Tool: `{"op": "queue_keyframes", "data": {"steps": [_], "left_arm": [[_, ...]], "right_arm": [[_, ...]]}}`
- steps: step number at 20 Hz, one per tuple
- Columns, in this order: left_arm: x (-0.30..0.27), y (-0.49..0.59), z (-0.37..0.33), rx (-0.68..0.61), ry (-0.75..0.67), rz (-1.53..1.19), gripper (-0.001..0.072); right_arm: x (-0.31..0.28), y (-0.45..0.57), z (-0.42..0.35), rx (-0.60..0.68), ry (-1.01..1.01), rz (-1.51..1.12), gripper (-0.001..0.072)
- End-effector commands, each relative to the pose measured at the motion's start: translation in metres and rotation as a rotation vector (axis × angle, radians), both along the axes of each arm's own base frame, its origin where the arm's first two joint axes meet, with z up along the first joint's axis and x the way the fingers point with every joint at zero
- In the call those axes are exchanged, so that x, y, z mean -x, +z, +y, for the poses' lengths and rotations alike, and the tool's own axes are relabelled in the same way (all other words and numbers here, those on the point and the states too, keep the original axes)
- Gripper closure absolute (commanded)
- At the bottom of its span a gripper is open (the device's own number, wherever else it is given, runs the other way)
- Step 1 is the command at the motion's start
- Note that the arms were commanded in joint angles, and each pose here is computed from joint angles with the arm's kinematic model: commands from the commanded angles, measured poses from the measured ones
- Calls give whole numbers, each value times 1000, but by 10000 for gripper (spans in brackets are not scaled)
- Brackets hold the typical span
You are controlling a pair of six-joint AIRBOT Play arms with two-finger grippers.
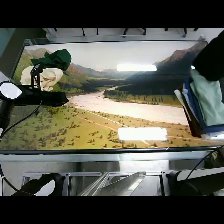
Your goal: Fold the shirts.
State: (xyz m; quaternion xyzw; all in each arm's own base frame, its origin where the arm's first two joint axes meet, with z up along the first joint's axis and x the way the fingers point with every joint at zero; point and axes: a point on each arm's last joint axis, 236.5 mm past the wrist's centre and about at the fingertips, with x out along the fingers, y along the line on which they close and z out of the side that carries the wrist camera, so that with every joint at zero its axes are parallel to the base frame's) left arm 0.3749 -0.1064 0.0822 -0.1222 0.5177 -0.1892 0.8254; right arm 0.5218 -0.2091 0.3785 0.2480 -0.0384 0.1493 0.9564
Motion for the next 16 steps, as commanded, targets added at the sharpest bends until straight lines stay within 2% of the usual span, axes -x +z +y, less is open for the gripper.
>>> {"op": "queue_keyframes", "data": {"steps": [1,4,7,13,16], "left_arm": [[-7,2,1,-1,14,-30,687],[-17,7,4,0,36,-72,687],[-27,12,6,-8,46,-122,687],[-39,18,9,-26,41,-189,687],[-38,18,9,-34,26,-193,687]], "right_arm": [[15,-16,5,-12,49,100,691],[40,-56,15,-1,86,339,691],[74,-106,16,-14,38,619,691],[165,-198,-7,-94,-289,1076,690],[203,-251,-6,-177,-367,1251,690]]}}
